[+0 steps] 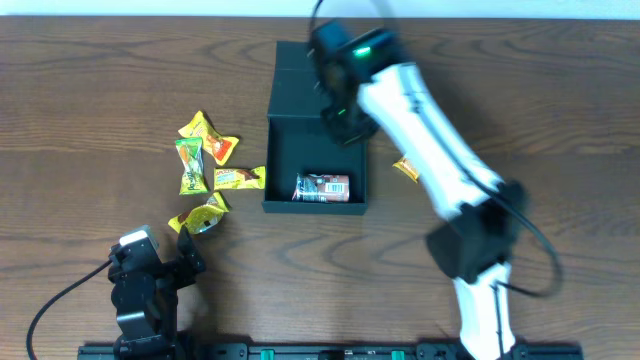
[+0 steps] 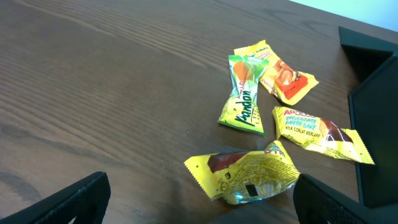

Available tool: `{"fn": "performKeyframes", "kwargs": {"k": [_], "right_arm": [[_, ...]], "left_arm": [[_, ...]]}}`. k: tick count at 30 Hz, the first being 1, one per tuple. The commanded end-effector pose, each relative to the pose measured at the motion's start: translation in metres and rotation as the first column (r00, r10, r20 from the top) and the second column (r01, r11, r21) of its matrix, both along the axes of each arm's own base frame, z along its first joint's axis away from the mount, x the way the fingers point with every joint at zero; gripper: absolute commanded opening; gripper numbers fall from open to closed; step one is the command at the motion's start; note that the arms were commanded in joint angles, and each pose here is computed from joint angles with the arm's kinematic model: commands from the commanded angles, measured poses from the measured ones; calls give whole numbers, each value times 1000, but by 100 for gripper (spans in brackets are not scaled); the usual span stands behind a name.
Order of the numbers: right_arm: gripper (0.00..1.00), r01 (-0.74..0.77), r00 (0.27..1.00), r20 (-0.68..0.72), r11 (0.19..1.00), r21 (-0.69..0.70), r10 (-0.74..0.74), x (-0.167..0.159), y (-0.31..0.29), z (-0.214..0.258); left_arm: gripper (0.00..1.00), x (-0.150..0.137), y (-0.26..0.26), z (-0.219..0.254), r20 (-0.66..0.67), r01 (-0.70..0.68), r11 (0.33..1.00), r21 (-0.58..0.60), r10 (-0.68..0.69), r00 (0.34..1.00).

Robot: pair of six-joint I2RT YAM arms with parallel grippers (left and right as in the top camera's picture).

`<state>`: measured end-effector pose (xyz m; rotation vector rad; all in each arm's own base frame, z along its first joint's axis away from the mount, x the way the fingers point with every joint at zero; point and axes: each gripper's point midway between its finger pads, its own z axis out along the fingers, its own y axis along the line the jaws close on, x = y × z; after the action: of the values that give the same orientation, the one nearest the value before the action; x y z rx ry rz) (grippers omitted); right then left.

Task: Pack container

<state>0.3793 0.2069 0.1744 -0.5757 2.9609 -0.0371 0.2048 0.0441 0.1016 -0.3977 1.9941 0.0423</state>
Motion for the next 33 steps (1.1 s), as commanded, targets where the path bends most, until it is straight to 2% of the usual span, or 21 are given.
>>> {"fn": "performKeyframes", "kwargs": {"k": [1, 7, 19, 33], "right_arm": [[2, 56, 998, 13, 998, -3, -56, 7, -25, 6], [2, 38, 994, -102, 999, 9, -37, -11, -14, -45], [2, 8, 985, -174, 998, 68, 4, -41, 3, -85], [2, -46, 976, -209, 998, 51, 56, -65, 18, -113]], "left_arm": [[95, 0, 0, -5, -9, 2, 1000, 5, -2, 1000], [95, 0, 0, -5, -8, 1, 1000, 6, -1, 1000], [95, 0, 0, -5, -9, 2, 1000, 6, -2, 1000], [95, 0, 0, -5, -8, 2, 1000, 6, -2, 1000]]}}
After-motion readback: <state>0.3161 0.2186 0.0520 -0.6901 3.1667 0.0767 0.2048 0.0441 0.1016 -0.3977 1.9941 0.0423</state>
